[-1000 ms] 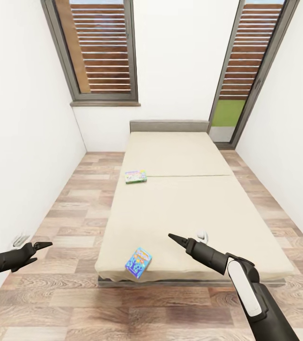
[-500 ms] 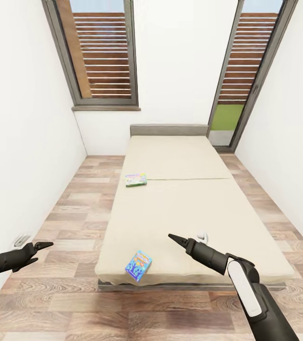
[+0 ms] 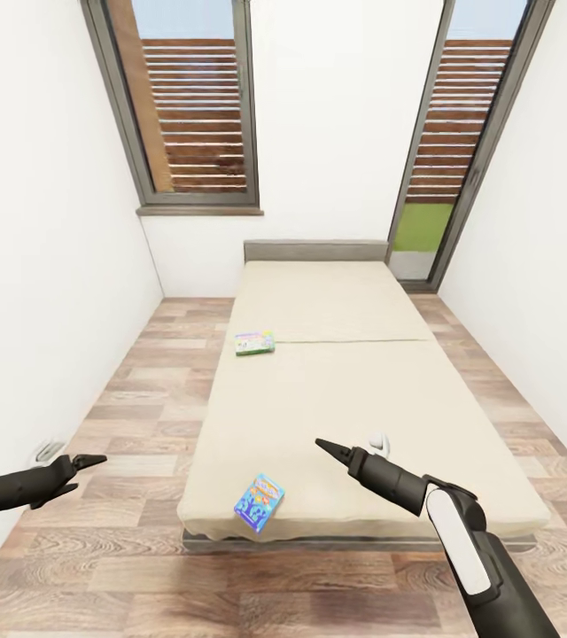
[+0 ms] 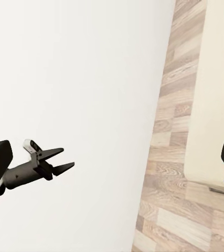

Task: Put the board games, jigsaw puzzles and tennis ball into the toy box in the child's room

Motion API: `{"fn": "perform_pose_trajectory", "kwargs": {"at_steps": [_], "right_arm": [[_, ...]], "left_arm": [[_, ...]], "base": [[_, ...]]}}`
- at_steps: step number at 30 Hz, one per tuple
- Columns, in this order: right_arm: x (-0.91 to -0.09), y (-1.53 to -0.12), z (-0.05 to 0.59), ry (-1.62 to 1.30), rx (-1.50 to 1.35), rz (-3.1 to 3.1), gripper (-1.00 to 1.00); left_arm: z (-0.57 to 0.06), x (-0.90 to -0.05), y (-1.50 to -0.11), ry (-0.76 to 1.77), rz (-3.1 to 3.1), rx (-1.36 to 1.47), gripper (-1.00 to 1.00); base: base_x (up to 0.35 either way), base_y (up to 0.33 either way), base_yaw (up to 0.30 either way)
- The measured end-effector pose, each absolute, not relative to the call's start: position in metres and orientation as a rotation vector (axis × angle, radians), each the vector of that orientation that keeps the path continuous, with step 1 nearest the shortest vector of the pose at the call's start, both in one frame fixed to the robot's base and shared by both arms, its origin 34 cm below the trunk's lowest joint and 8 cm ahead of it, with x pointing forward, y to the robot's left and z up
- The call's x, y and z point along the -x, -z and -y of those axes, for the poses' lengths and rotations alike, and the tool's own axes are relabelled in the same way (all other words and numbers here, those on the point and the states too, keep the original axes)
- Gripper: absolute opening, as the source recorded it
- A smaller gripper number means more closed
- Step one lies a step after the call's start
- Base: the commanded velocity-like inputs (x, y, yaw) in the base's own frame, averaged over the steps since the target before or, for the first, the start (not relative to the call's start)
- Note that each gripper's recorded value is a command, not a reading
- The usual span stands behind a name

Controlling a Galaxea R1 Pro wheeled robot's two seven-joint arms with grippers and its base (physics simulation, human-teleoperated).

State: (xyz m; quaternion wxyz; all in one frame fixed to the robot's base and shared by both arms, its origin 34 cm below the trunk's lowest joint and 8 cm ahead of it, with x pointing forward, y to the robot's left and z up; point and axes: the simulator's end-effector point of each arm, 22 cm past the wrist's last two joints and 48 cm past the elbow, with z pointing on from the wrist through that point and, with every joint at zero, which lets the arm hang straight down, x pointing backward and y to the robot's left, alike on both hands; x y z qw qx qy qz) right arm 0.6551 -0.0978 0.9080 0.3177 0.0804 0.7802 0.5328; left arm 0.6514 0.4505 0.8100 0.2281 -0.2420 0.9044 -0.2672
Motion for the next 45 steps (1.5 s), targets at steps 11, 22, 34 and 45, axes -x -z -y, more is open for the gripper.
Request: {"fn": "perform_pose_trajectory", "kwargs": {"at_steps": [11, 22, 34, 45], "right_arm": [[-0.654, -0.910, 0.097, -1.393, -0.207, -2.052, 1.00], [-0.659, -0.911, 0.102, -1.352, -0.210, -2.020, 1.00], [-0.659, -0.921, 0.102, -1.348, -0.197, -2.004, 1.00], [-0.660, -0.931, 0.102, -1.347, -0.186, -1.988, 1.00]], "left_arm": [[-0.448, -0.654, -0.819, 0.741, -2.482, 0.645, 1.00], [-0.447, -0.656, -0.829, 0.749, -2.462, 0.632, 1.00], [-0.448, -0.658, -0.840, 0.750, -2.444, 0.622, 1.00], [-0.446, -0.660, -0.848, 0.754, -2.431, 0.614, 1.00]], "base": [[0.000, 0.000, 0.000], [0.000, 0.000, 0.000], [0.000, 0.000, 0.000], [0.000, 0.000, 0.000]]}}
